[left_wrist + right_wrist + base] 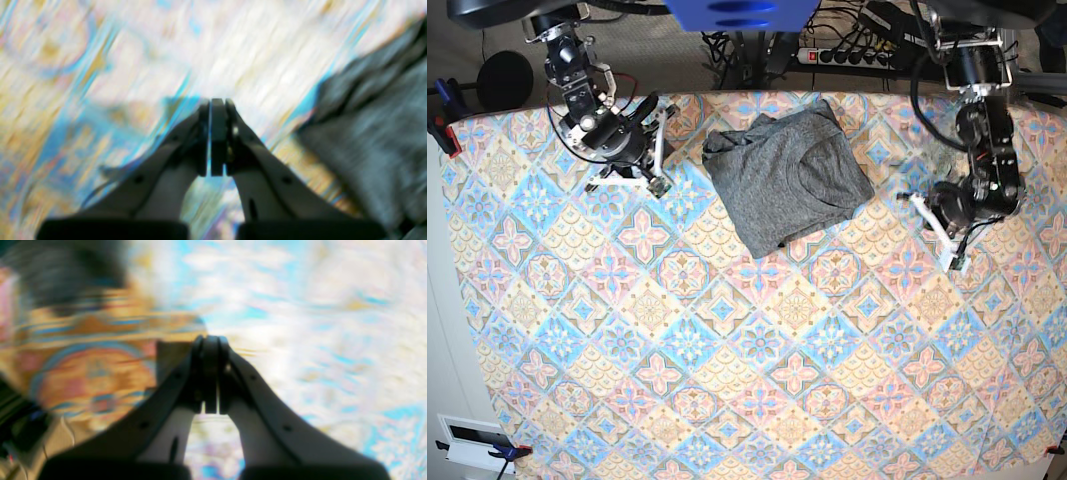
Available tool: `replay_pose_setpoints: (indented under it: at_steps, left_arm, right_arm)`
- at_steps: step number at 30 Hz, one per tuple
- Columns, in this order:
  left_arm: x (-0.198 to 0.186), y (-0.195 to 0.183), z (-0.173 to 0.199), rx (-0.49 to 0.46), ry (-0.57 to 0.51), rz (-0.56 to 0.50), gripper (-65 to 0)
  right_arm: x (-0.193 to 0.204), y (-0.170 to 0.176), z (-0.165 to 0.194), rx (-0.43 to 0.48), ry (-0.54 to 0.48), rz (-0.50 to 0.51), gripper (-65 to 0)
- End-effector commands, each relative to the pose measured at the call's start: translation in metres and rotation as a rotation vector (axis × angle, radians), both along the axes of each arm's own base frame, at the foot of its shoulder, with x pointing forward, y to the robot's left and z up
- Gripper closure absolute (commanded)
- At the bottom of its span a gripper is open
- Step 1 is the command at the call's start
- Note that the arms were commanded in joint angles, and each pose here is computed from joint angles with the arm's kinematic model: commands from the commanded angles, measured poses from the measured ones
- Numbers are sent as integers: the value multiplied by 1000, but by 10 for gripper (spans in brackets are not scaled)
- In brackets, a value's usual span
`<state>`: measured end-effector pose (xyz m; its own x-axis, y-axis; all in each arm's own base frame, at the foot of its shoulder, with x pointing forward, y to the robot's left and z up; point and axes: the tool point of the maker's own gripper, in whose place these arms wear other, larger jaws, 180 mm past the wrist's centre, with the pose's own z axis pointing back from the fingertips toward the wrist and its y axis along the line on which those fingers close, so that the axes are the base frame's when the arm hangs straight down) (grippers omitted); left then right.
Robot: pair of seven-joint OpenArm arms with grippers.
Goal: Layout the t-shirt on the table in an organized manner, then fold the t-shirt properly
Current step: 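Push the bundle's sides inward with both grippers to square it, then tuck the bundle edge under with the left gripper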
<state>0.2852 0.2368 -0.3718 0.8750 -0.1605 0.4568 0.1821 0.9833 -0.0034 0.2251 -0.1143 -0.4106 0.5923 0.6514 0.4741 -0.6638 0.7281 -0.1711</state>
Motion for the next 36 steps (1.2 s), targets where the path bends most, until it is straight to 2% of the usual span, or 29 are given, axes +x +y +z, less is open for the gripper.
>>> replay_pose_setpoints:
  at_steps: [1, 7, 14, 18, 27, 30, 36]
  left_arm:
    - [6, -6, 13, 6, -49, -40, 0]
    - [-33, -33, -1, 21, 12, -151, 0]
    - [-93, -103, -39, -12, 196, -414, 0]
    - [-112, -128, -47, -27, 242, -513, 0]
    - [-132, -150, -52, -57, 283, -600, 0]
    - [-135, -155, -50, -95, 290, -603, 0]
    - [-126, -144, -50, -67, 280, -589, 0]
  right_arm:
    - [7, -1, 5, 14, -21, -5, 0]
    - [41, 18, 25, 25, -104, 52, 0]
    - [43, 23, 27, 31, -110, 66, 0]
    - [43, 23, 28, 32, -112, 66, 0]
    - [43, 23, 28, 33, -113, 67, 0]
    - [48, 30, 33, 68, -149, 75, 0]
    - [53, 37, 41, 114, -197, 88, 0]
